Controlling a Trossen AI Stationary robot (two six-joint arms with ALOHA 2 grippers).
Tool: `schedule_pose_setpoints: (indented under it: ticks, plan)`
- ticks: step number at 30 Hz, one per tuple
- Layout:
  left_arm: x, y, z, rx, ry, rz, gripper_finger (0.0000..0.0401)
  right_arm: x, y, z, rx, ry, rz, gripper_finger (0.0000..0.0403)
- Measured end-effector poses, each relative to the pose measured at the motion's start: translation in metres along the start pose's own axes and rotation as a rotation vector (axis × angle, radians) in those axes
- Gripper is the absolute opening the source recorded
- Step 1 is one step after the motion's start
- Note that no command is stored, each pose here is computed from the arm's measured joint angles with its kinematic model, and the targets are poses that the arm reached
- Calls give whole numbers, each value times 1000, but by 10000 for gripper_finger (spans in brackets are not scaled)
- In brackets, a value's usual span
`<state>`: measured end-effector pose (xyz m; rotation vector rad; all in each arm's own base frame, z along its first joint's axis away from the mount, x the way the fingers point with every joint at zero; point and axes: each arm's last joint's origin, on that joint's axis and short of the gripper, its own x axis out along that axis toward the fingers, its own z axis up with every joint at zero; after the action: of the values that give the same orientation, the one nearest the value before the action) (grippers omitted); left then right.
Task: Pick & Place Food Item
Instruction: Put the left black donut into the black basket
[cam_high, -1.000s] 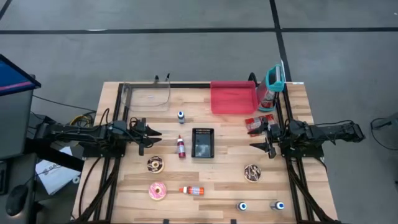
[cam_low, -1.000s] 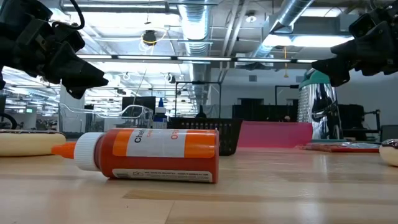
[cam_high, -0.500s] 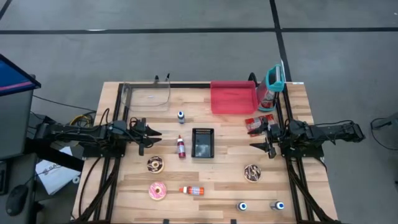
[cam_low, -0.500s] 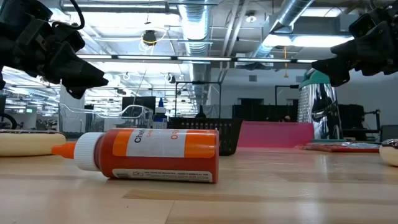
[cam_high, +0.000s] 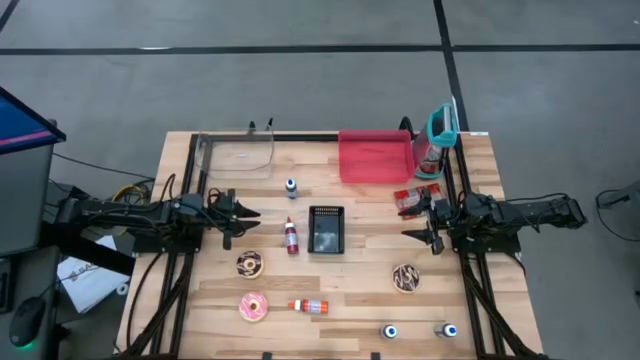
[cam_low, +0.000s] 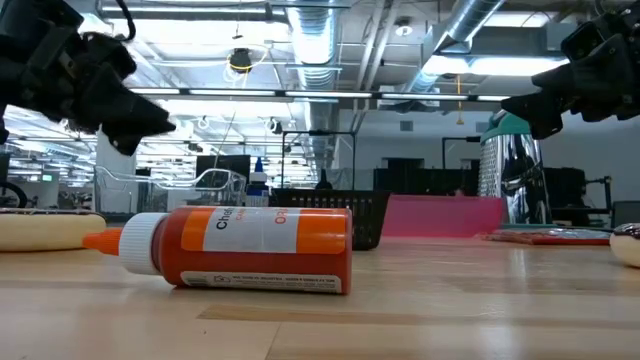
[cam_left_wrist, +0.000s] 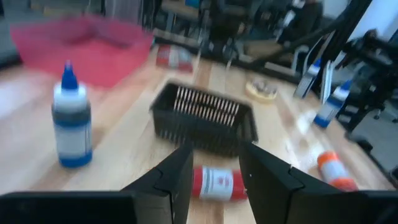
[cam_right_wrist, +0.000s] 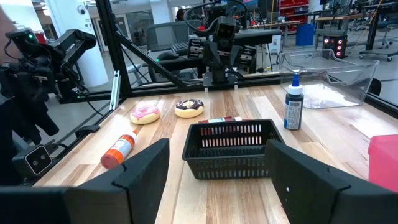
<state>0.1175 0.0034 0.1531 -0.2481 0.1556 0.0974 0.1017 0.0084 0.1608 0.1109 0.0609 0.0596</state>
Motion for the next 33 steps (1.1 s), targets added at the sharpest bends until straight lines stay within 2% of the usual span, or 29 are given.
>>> schedule_pose_setpoints:
  ticks: [3, 4, 8, 10, 14, 25, 26, 29, 33]
  plan:
    - [0, -2, 7, -2, -77, -19, 127, 0, 0, 0, 0, 0, -1, 258]
    - [-1, -3, 11, -43, -109, -30, 127, 0, 0, 0, 0, 0, -1, 258]
    - [-3, -5, 21, -369, -217, -79, 127, 0, 0, 0, 0, 0, 0, 258]
    - [-3, -5, 24, -463, -247, -89, 127, 0, 0, 0, 0, 1, -1, 258]
    - [-5, -4, 30, -505, -337, -54, 127, 0, 0, 0, 0, 1, 0, 258]
    - [-25, -4, 63, -604, -793, -11, 127, 0, 0, 1, 6, -12, -1, 258]
    - [-27, -4, 65, -594, -829, -3, 127, 0, 0, 3, 42, -32, 1, 258]
    - [-33, -5, 71, -599, -912, -32, 127, -1, 2, 10, 252, -101, 33, 258]
    - [-31, -7, 72, -594, -898, -84, 127, -3, 3, 24, 493, -233, 94, 258]
